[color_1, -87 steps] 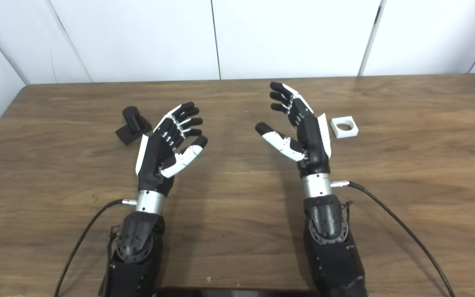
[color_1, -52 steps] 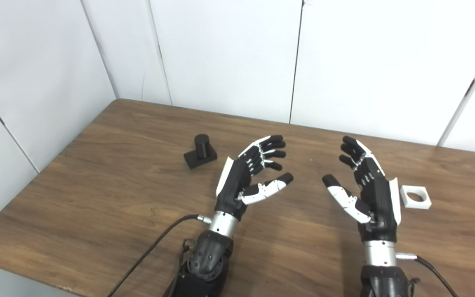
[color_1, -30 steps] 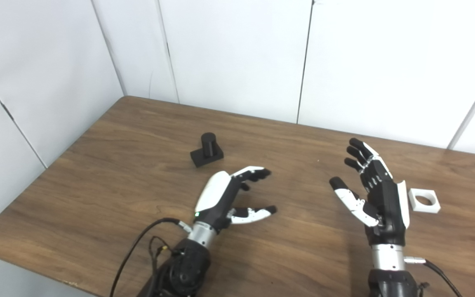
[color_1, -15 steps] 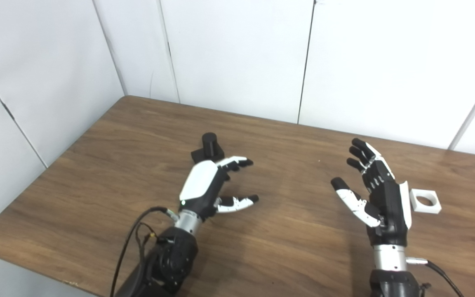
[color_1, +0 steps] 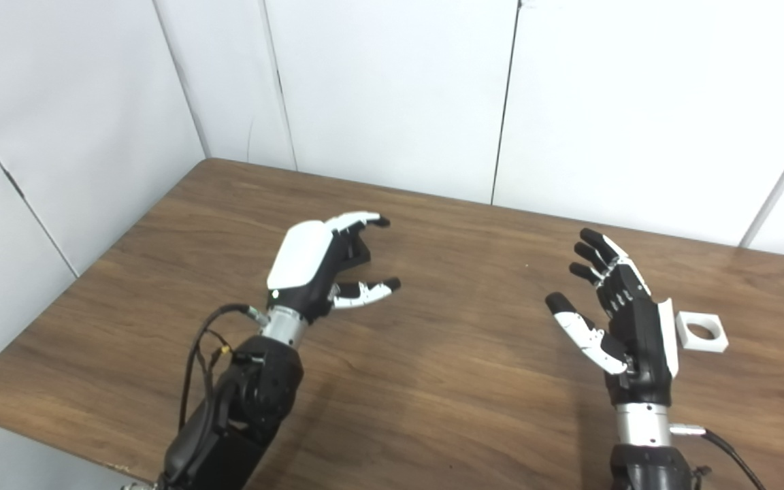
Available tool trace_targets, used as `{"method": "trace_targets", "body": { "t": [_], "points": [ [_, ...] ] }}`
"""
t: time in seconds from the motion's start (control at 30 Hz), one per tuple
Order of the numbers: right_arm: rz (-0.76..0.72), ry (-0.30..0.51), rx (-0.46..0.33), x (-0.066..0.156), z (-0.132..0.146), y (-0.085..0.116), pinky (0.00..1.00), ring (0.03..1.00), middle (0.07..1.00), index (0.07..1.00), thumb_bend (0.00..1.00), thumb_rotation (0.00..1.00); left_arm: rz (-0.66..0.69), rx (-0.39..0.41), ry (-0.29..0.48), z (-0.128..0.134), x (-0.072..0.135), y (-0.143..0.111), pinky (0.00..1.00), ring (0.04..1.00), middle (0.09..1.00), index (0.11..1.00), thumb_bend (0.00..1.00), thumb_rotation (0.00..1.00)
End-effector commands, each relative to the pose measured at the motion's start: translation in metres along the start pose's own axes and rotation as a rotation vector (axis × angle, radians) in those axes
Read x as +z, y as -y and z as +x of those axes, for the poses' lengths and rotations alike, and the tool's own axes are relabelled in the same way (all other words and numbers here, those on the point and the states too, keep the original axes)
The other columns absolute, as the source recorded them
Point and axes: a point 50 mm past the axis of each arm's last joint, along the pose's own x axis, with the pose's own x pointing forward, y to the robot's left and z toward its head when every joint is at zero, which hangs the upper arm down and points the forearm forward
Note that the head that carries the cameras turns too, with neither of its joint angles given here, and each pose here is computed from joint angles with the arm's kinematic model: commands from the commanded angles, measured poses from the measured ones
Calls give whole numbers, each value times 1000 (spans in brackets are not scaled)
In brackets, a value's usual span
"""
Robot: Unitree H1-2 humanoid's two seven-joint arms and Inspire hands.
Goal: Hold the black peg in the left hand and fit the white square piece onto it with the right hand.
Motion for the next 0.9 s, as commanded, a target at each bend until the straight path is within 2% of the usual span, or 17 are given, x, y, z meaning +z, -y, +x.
{"method": "trace_targets", "body": {
  "t": [0.0, 0.33, 0.5, 0.63, 0.87],
  "points": [
    [-36, -200, -42, -43, -61, 25, 766, 837, 857, 800, 555, 318, 45, 93, 69, 22, 11, -30, 649, 788, 817, 744, 635, 295],
    [-25, -216, -52, -47, -63, 24, 770, 839, 854, 799, 560, 308, 107, 165, 72, 41, 13, -61, 647, 795, 818, 742, 644, 308],
    [-29, -214, -50, -46, -63, 22, 766, 839, 858, 805, 560, 318, 176, 163, 50, 49, 6, -69, 641, 811, 831, 741, 654, 316],
    [-19, -210, -56, -45, -64, 21, 754, 838, 863, 806, 571, 324, 224, 141, 14, 53, -4, -69, 677, 863, 864, 738, 675, 348],
    [-29, -198, -51, -41, -64, 22, 745, 825, 852, 799, 550, 324, 275, 85, -48, 58, -17, -63, 819, 920, 912, 738, 719, 386]
  ]
}}
